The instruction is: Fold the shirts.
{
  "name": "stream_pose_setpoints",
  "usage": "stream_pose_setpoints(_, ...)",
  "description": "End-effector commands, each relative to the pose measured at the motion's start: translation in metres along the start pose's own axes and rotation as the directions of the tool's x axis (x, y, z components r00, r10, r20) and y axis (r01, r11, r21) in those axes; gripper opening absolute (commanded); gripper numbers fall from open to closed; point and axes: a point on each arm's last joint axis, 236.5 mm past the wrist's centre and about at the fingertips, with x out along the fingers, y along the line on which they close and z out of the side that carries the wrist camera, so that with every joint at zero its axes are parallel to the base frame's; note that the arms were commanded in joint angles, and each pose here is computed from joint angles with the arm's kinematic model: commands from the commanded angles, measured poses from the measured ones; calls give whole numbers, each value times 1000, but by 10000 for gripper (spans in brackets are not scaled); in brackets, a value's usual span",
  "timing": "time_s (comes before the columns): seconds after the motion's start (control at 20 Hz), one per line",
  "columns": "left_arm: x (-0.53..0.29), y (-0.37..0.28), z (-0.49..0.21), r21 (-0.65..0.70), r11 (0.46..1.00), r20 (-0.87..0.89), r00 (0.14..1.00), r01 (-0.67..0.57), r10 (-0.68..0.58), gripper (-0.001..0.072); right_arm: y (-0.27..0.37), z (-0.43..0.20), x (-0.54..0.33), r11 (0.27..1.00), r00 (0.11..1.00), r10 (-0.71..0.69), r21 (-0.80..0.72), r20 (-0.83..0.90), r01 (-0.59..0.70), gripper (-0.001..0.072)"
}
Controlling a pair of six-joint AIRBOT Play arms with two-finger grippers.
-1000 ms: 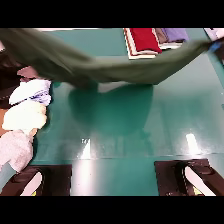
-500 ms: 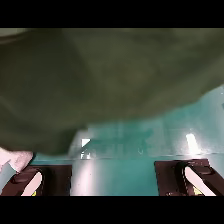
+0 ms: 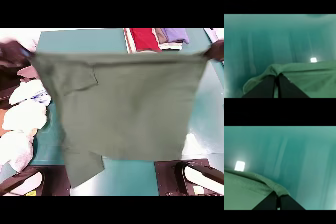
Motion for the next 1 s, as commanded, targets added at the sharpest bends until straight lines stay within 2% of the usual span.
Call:
stream_pose_setpoints(0.0,106,47,-54,-97,995,-202,979,3,-23,29,-11,-38,112,999,973,34,39,-226,-26,18)
stream_pose_setpoints(0.25,188,66,-41,-92,996,-171,985,13,-28,28,-22,-16,185,998,960,55,57,-276,-41,18)
stream_pose_setpoints(0.45,179,69,-30,-59,998,-194,981,13,-24,29,-25,19,167,996,977,70,63,-204,-58,18)
stream_pose_setpoints(0.6,173,74,-67,-47,999,-336,942,4,-19,29,-33,-4,161,994,968,69,94,-241,-48,18)
stream_pose_setpoints(0.95,192,83,-152,-120,992,-489,871,-26,-36,29,-24,-93,196,987,933,96,155,-347,-44,19)
